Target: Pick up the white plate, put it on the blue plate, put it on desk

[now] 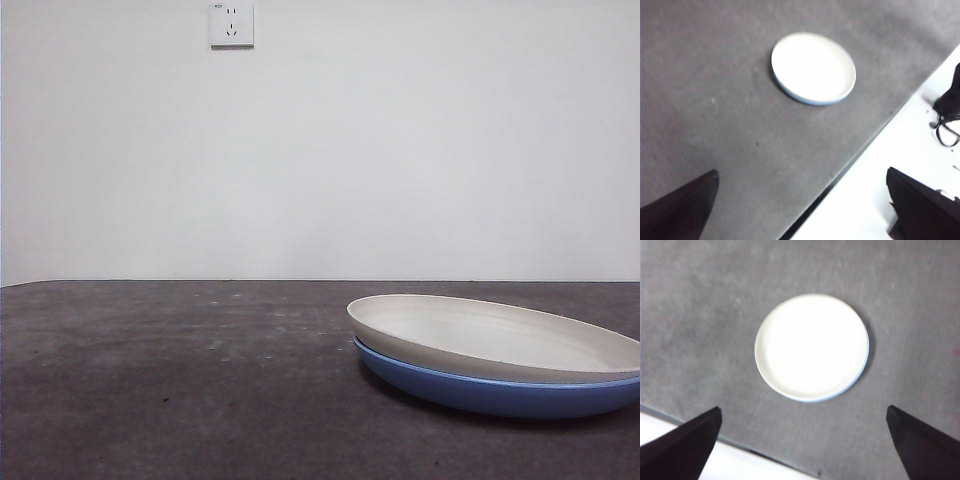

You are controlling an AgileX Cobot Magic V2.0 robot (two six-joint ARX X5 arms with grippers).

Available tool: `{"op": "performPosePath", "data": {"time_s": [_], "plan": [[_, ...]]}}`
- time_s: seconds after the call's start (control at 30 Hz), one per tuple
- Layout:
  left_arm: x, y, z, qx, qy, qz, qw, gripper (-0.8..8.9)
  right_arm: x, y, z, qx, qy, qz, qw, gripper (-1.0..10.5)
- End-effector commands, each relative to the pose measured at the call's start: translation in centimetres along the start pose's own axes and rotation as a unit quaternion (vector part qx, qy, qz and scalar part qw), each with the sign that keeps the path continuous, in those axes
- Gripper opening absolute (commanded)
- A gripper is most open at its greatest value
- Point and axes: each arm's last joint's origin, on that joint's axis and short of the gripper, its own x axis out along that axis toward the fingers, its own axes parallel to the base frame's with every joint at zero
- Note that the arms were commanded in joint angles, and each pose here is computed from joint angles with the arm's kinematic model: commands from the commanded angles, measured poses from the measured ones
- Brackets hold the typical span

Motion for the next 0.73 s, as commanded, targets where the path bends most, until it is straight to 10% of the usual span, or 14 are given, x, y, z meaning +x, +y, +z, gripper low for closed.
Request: {"op": "performPosePath", "data": {"time_s": [0.03,0.73], "plan": [[-1.3,-0.3,-0.2,0.017,-0.042,-0.001,0.999,6.88,0.5,0.1,0.8,0.009,0.018,0.004,1.0,5.7],[-2.6,-0.5,-1.1,0.03,-0.069,-0.001,0.997,6.88,13.7,-3.5,6.9,0.045,0.223,-0.035,0.973,5.7]]}}
